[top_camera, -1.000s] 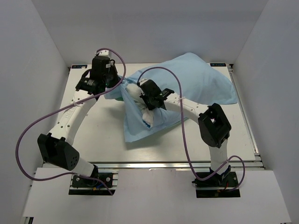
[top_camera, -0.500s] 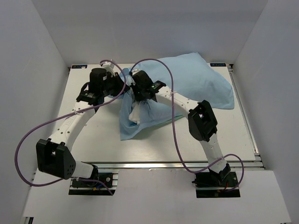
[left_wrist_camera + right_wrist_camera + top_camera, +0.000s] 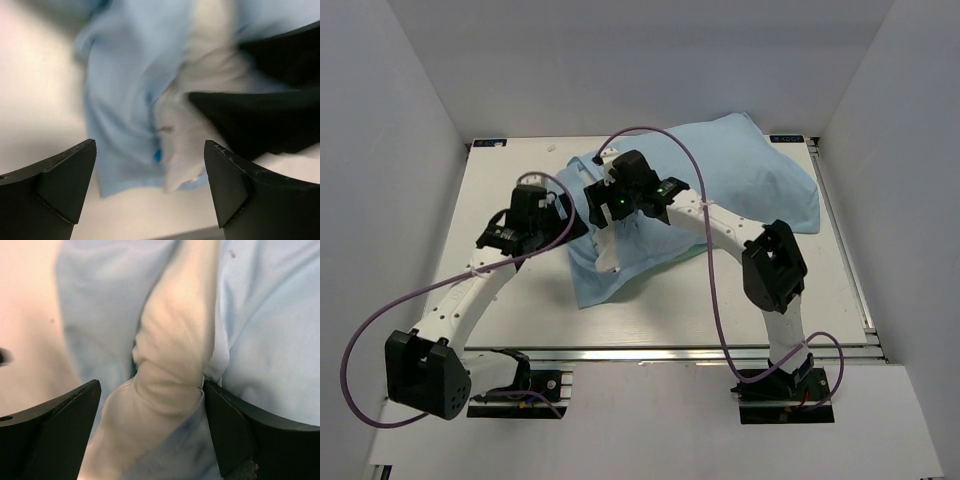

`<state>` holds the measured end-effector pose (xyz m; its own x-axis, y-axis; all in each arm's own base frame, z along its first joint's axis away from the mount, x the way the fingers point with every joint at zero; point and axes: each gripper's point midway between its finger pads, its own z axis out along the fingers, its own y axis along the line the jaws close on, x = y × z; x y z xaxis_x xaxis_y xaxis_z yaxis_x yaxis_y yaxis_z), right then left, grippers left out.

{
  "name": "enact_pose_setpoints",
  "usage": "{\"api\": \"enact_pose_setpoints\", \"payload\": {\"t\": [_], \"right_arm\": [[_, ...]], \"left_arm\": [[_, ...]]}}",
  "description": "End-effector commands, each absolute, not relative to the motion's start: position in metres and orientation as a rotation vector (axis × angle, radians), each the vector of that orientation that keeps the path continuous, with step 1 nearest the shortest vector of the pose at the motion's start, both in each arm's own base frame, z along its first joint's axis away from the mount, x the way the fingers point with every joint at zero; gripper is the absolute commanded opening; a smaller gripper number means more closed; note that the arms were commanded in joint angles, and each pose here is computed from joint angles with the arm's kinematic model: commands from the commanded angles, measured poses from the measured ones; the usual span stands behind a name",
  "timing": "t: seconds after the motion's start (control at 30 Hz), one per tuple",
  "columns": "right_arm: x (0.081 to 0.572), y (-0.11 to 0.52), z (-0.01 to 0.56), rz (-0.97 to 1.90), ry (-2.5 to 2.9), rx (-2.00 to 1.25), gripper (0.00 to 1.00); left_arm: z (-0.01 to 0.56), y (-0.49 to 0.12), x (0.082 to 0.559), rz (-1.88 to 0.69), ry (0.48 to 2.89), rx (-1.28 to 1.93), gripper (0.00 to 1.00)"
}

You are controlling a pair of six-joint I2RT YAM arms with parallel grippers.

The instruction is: Put the pillow into the pillowcase

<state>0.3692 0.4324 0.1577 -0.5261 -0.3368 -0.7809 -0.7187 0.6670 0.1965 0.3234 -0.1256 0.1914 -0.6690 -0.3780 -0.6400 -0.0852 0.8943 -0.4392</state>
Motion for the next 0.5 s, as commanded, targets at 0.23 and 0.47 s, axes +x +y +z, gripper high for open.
{"api": "enact_pose_setpoints", "payload": {"t": [0.23, 0.47], "right_arm": [[0.309, 0.403, 0.19, 0.654, 2.119, -1.048, 0.89], [0.281, 0.386, 0.172, 0.554, 2.181, -1.089, 0.89]], "left_arm": [[0.123, -0.126, 0.288, -0.548, 2.363, -0.463, 0.98], [0.111, -0.135, 0.323, -0.563, 2.3, -0.483, 0.91]]}}
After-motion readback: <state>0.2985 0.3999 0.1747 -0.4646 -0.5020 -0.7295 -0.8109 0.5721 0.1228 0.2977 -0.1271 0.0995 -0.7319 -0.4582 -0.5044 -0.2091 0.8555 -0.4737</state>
